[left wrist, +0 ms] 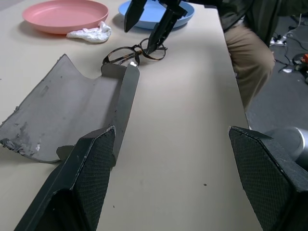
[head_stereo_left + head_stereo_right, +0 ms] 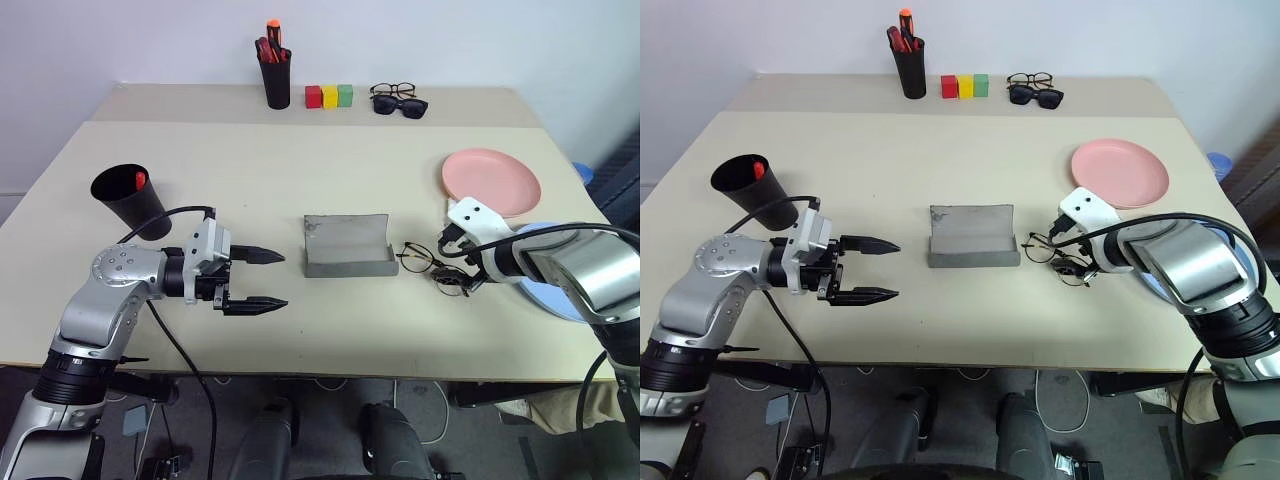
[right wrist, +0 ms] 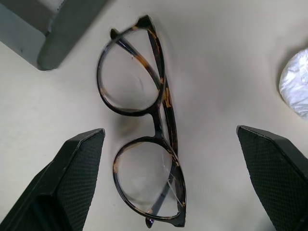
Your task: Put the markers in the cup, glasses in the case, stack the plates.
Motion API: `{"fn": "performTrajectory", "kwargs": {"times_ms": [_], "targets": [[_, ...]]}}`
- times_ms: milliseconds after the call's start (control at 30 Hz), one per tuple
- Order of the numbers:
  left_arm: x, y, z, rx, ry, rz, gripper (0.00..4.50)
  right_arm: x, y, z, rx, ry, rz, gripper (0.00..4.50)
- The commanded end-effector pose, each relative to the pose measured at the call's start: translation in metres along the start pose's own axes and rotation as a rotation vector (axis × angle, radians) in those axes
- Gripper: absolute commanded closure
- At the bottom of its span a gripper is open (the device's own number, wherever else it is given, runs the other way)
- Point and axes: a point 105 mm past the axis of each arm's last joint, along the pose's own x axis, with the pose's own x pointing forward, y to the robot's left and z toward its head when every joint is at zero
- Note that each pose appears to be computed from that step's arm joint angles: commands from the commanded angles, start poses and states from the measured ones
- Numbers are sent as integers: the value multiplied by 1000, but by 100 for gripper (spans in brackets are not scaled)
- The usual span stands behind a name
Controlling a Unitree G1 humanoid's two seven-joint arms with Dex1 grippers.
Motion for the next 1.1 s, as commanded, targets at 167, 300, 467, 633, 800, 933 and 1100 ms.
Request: {"fn": "performTrajectory", "kwargs": {"times_ms": [167,300,467,633,800,933,1100], "targets": [[-5,-2,13,54,-15,5,67,0,-7,11,-27,-37,-23,0],[-8,-3,12,51,-4,13,67,4,-10,13,-27,-48,-21,0],[-11,-5,12,50,6,24,67,9,-8,17,-30,-61,-9,0],[-14,-7,12,47,14,32,67,14,-4,21,-32,-71,9,0],[-15,-8,12,45,18,37,67,16,-3,22,-36,-75,16,0],[-16,-10,12,37,17,38,63,16,-4,23,-39,-76,17,171],[-15,-10,13,33,13,36,63,13,-6,23,-45,-77,13,445]]}}
